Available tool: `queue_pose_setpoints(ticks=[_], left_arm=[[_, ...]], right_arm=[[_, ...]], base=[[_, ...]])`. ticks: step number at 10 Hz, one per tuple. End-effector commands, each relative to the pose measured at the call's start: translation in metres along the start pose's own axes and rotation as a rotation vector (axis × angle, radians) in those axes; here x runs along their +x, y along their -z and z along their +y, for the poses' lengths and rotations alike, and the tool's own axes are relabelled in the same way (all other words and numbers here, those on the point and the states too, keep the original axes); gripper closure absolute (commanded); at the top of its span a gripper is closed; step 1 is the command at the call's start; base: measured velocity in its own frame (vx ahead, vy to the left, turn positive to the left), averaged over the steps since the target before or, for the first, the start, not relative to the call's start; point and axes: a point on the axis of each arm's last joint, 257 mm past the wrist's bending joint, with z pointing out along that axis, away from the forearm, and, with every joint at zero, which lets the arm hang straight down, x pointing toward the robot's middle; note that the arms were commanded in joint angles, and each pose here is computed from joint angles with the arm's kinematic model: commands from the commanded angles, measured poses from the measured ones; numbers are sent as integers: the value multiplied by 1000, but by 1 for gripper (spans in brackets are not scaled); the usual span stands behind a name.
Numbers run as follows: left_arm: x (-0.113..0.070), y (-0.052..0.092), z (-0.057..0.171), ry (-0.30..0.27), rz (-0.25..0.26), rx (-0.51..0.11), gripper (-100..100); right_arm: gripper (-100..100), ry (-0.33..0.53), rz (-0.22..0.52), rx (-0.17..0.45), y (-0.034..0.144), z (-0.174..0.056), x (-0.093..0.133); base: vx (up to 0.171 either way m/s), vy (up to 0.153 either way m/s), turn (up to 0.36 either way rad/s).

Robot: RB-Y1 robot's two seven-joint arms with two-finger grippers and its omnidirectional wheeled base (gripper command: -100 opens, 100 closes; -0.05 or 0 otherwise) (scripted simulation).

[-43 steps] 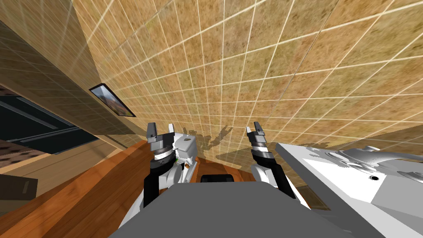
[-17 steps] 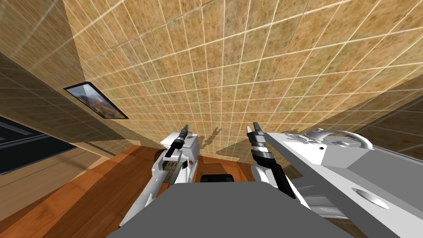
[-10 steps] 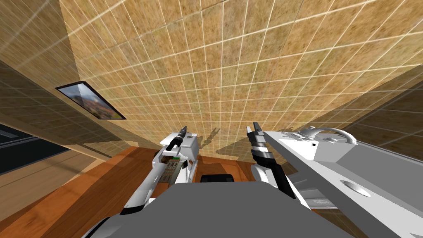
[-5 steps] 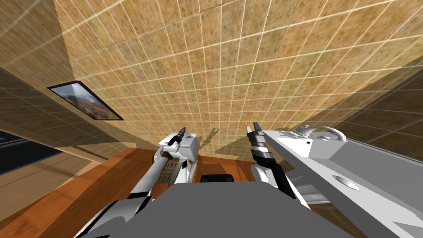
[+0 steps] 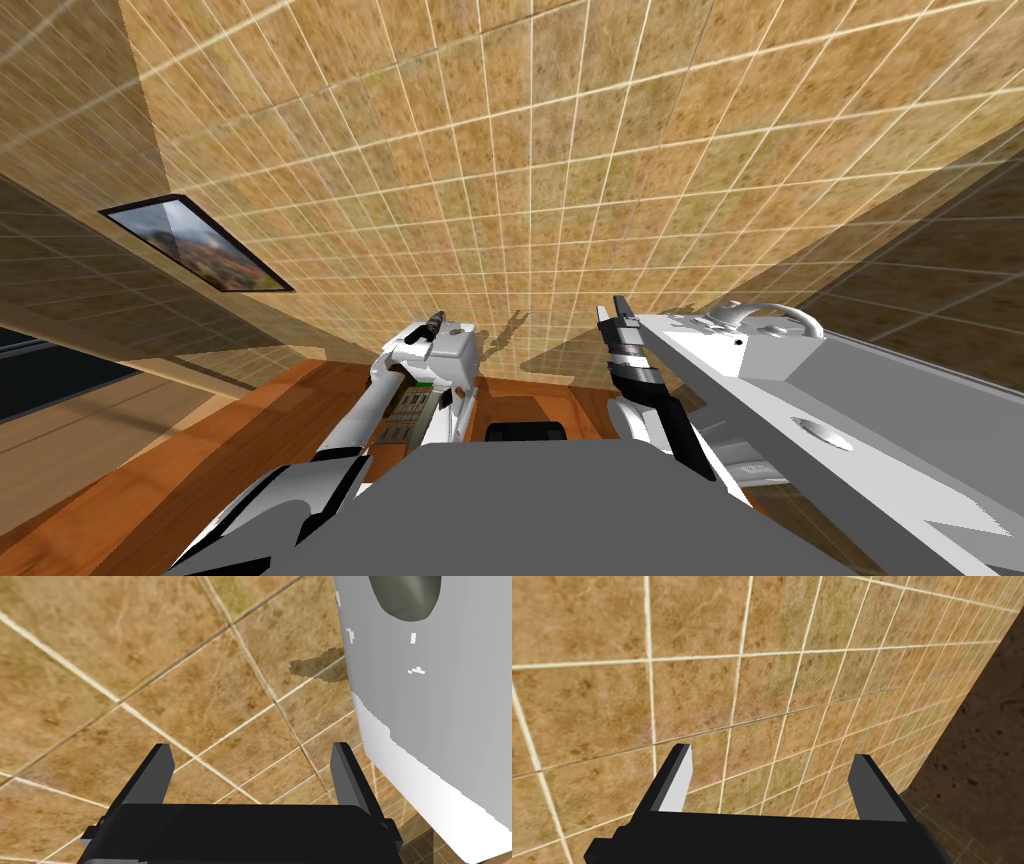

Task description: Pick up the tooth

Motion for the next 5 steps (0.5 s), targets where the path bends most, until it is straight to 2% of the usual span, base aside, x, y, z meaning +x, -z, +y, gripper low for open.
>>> queue_pose_setpoints(ticks=[1, 2, 3, 4, 5], left_arm=[[-14, -9, 2, 6, -14, -48, -100], [-16, -11, 25, 9, -16, -110, -100], [-15, -10, 27, 9, -16, -118, -100], [-28, -17, 35, 21, -28, -170, -100], [-28, -16, 43, 21, -27, -196, -100]], right_arm=[[0, 0, 0, 0, 0, 0, 0], [0, 0, 0, 0, 0, 0, 0], [0, 0, 0, 0, 0, 0, 0], [0, 0, 0, 0, 0, 0, 0], [0, 0, 0, 0, 0, 0, 0]], base=[[-5, -16, -36], [2, -16, -19], [3, -8, 5], [1, -20, -35], [3, -20, -21]])
